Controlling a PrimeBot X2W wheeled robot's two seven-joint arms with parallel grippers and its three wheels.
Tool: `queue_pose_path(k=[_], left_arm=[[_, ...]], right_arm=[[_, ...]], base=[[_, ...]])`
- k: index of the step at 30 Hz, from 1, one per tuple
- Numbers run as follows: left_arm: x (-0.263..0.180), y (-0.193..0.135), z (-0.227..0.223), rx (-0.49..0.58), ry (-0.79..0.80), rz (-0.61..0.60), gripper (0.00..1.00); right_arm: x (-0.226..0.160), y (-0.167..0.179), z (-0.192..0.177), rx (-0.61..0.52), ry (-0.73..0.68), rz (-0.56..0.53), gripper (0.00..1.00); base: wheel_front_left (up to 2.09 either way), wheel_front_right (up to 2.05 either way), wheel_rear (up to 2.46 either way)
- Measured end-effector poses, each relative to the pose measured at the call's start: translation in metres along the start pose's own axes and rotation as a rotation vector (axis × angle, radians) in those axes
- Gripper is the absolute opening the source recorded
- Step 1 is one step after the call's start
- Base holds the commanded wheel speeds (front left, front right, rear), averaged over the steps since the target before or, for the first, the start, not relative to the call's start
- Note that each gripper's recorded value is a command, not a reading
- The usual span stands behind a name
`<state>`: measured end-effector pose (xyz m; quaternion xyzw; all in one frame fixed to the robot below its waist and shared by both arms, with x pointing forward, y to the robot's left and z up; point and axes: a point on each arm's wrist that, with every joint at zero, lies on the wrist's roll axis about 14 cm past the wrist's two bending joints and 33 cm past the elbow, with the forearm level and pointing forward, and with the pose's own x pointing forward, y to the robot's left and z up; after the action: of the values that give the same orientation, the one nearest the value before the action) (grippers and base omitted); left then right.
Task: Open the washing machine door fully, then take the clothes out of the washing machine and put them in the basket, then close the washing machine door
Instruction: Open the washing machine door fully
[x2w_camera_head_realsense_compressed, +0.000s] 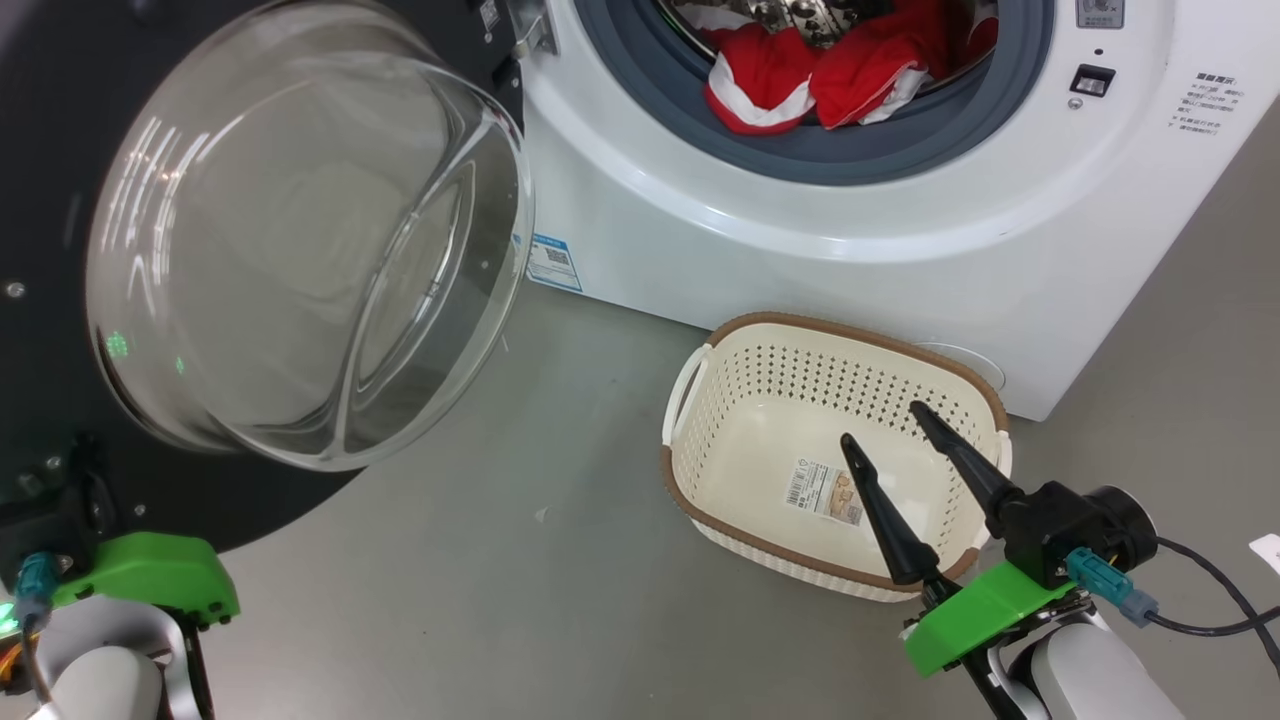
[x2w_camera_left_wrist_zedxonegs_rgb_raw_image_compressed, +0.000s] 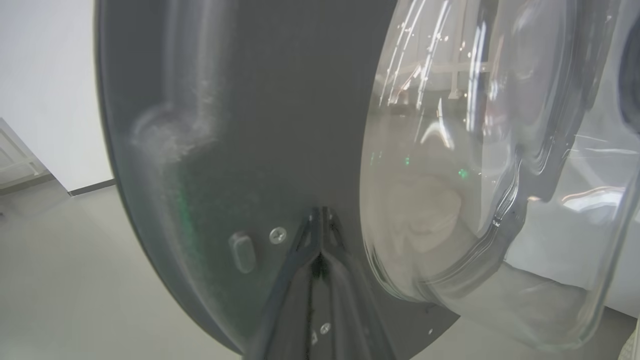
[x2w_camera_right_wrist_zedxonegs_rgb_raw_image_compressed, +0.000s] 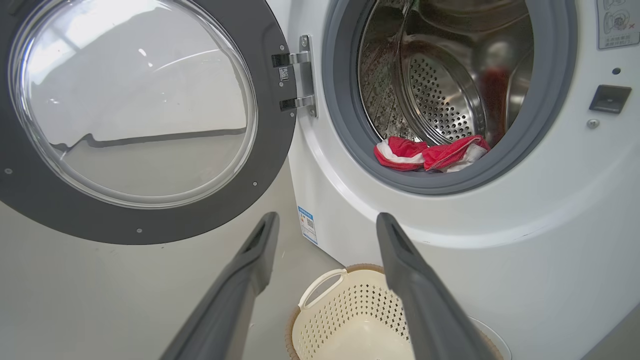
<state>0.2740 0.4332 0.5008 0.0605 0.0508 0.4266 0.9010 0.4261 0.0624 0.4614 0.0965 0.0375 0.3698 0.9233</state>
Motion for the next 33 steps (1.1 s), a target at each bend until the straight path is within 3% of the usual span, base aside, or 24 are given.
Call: queue_pose_path(k=[9, 10, 11, 12, 14, 26, 33], left_arm=[[-0.001, -0.002, 0.003, -0.03, -0.015, -0.002, 0.0], [-0.001, -0.003, 0.008, -0.039, -0.032, -0.005, 0.09], [-0.001, -0.005, 0.012, -0.05, -0.045, -0.01, 0.35], [-0.002, -0.008, 0.017, -0.062, -0.058, -0.016, 0.49], [-0.004, -0.014, 0.027, -0.081, -0.088, -0.031, 1.0], [-0.042, -0.07, 0.116, -0.179, -0.342, -0.227, 1.0], [-0.071, -0.126, 0.149, -0.287, -0.411, -0.466, 1.0]], right_arm=[[0.0, 0.0, 0.006, -0.003, -0.014, -0.005, 1.0], [0.0, 0.001, 0.007, -0.003, -0.017, -0.005, 1.0], [0.0, 0.002, 0.008, -0.003, -0.019, -0.006, 1.0], [0.0, 0.002, 0.01, -0.004, -0.022, -0.006, 1.0], [0.0, 0.002, 0.012, -0.005, -0.029, -0.011, 1.0], [-0.013, -0.026, 0.04, -0.005, -0.108, -0.122, 1.0], [-0.035, -0.068, 0.07, -0.045, -0.19, -0.264, 1.0]], base=[[0.0, 0.0, 0.0], [0.0, 0.0, 0.0], [0.0, 0.0, 0.0], [0.0, 0.0, 0.0], [0.0, 0.0, 0.0], [0.0, 0.0, 0.0], [0.0, 0.0, 0.0]])
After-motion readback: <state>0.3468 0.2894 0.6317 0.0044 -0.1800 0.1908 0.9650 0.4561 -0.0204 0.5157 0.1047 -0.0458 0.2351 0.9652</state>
